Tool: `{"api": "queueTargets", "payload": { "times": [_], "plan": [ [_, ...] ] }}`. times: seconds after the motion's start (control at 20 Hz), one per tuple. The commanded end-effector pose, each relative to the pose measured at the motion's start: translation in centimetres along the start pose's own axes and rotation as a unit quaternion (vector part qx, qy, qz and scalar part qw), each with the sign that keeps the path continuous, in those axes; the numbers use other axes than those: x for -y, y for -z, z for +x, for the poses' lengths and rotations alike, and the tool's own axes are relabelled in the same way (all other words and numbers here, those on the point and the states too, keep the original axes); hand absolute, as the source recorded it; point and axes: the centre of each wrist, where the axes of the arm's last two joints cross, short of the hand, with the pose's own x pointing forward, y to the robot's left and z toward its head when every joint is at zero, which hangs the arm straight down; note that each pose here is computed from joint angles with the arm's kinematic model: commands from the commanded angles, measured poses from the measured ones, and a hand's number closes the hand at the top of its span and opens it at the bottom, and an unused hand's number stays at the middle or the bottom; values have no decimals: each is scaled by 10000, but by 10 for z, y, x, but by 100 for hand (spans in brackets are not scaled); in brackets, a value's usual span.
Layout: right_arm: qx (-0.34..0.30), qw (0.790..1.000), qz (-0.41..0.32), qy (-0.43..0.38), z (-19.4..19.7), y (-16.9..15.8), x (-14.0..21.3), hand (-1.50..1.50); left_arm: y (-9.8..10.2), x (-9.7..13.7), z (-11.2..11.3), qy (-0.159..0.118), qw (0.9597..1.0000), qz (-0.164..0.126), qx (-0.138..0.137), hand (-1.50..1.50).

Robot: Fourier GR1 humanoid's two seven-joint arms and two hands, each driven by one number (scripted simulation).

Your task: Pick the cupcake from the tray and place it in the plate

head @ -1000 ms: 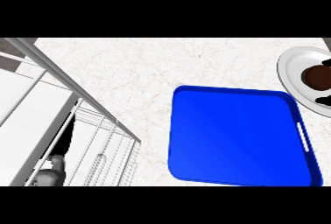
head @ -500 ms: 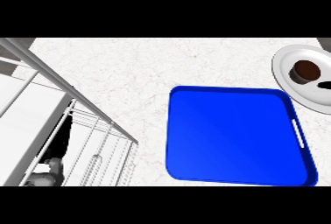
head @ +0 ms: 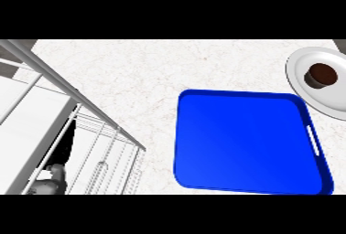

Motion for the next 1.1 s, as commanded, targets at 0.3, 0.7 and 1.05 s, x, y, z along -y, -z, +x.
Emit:
{"api": "queueTargets", "payload": {
  "times": [0.3,0.7,1.05],
  "plan": [
    [333,9990,170,260,-27,-19,-4,-150,-9,8,-31,-245,9968,-366,-667,0],
    [18,9997,-108,-220,-30,-23,-4,-150,-7,29,-28,-116,9976,-392,-562,0],
    [-127,9988,-248,-408,-26,-13,-15,-150,8,24,-20,-93,9979,-428,-478,0]
  ]
}}
